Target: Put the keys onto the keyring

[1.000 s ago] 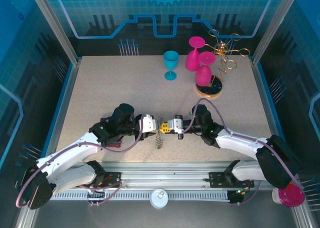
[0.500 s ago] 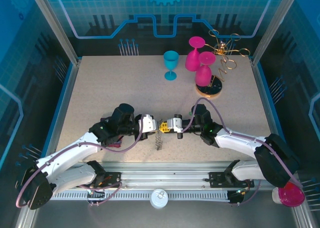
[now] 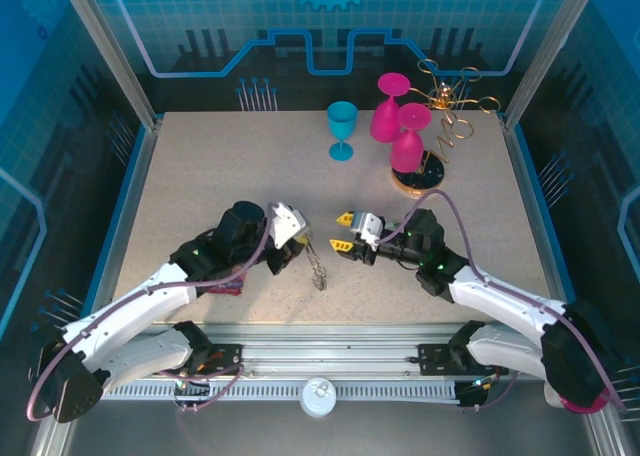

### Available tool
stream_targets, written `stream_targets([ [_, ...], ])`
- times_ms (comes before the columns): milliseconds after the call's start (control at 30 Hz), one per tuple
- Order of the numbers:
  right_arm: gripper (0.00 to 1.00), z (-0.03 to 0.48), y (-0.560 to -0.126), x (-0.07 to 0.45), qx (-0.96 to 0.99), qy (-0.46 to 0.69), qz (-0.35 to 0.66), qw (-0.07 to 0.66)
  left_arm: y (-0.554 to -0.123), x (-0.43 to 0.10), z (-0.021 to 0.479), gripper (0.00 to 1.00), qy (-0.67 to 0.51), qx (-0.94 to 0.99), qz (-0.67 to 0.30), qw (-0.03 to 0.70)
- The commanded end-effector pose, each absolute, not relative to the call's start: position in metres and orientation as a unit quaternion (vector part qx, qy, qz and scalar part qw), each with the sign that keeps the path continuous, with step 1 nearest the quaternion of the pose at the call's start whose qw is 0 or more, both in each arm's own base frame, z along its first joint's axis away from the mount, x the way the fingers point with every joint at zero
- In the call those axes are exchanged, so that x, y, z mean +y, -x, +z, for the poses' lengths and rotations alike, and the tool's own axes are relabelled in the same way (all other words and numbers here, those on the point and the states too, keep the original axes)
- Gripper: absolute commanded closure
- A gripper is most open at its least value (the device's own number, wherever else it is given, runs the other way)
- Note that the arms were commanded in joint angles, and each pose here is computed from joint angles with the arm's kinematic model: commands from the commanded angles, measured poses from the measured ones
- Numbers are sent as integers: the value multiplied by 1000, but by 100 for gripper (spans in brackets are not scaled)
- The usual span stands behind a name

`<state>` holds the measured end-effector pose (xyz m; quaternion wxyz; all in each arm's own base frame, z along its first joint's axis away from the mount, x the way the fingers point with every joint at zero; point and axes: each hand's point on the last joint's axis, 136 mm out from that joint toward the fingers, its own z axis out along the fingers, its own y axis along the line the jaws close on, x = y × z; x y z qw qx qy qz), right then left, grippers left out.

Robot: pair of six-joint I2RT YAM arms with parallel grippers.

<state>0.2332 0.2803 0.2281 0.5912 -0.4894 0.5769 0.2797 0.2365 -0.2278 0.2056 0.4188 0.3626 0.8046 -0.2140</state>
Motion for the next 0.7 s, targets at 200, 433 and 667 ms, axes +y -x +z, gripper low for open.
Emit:
stream_targets([
  [200,65,229,-221,277,653,446,287,541,-252,-185,223,100,-29,915,-211,343],
  [433,64,230,-188,324,598,468,345,552,-242,-180,217,100,123,930,-232,258],
  [667,62,204,-192,354,606,451,359,548,-232,-191,215,100,195,930,-253,182],
])
